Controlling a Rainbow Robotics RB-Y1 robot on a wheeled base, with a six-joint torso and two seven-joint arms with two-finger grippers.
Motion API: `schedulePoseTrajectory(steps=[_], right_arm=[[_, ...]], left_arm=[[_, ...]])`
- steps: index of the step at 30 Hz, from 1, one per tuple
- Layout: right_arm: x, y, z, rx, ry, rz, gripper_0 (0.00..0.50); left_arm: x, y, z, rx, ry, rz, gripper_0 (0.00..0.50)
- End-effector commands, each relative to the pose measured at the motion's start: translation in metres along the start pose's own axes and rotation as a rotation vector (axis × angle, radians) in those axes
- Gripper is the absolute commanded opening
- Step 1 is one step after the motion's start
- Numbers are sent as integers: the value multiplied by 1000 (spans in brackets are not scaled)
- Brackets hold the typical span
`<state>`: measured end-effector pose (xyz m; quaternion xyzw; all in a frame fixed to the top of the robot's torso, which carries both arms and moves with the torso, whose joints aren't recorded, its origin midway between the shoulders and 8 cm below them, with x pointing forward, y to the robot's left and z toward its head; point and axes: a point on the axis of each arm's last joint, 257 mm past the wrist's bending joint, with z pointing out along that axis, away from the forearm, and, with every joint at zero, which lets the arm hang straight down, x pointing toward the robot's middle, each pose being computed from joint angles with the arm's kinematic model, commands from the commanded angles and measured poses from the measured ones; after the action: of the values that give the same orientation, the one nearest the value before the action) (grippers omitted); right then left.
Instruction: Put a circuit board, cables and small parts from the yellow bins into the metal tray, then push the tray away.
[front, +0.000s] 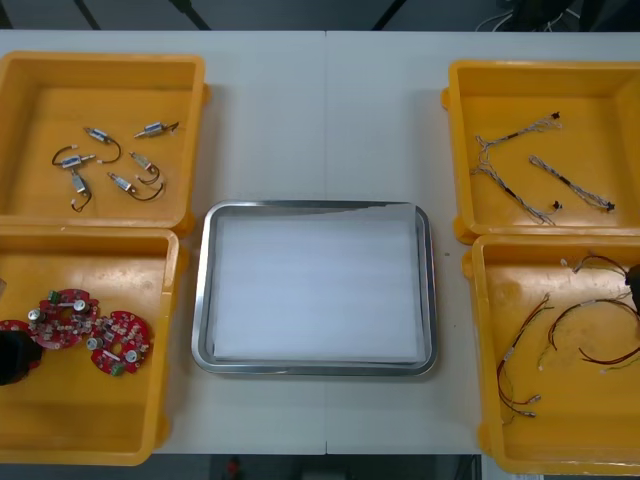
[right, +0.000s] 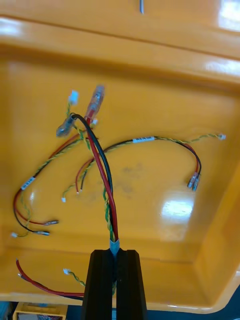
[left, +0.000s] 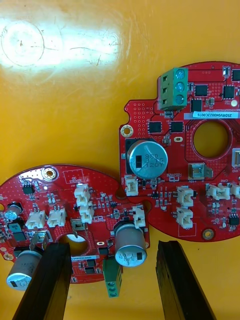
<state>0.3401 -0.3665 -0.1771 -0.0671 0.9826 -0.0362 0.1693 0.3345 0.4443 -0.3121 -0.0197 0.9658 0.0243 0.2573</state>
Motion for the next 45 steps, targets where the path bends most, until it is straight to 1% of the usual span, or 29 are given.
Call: schedulePoseTrajectory(steps=[1, 4, 6, 8, 9, 10, 12, 13, 14, 16, 19, 25, 32, 37, 40, 45], right_arm=[[-32, -4, -31, -2, -56, -146, 0], [-40, 4, -37, -33, -64, -210, 0], [-42, 6, -39, -35, -65, -250, 0], [-46, 8, -41, -27, -65, -307, 0], [-47, 9, -41, -24, -68, -316, 0], [-48, 10, -41, -16, -62, -334, 0], [-50, 12, -42, -6, -57, -353, 0], [-51, 13, -42, 0, -53, -368, 0], [-53, 15, -43, 5, -50, -381, 0], [-54, 16, -44, 12, -45, -394, 0], [-57, 20, -48, 12, -46, -411, 0], [-56, 29, -51, -4, -53, -443, 0], [-53, 30, -51, -6, -48, -452, 0], [-54, 31, -51, -10, -49, -453, 0], [-51, 30, -50, -10, -41, -451, 0], [-42, 26, -42, 0, -19, -427, 0]], left_arm=[[-9, -7, 2, 11, -25, 100, 488], [-7, -8, 4, 14, -24, 101, 484], [-7, -11, 7, 18, -34, 105, 465], [-8, -12, 11, 23, -51, 107, 412], [-8, -11, 12, 24, -52, 105, 398], [-9, -11, 13, 25, -58, 105, 364], [-10, -11, 13, 24, -60, 104, 250], [-10, -11, 13, 24, -60, 104, 104], [-10, -11, 13, 24, -60, 104, 42], [-10, -11, 13, 24, -60, 106, 17], [-10, -11, 13, 24, -60, 106, 0], [-13, -13, 11, 27, -66, 112, 0], [-16, -10, 9, 20, -69, 124, 0], [-20, -11, 4, 23, -73, 132, 0], [-24, -9, -1, 16, -66, 139, 0], [-27, -6, -19, -9, -34, 147, 0]])
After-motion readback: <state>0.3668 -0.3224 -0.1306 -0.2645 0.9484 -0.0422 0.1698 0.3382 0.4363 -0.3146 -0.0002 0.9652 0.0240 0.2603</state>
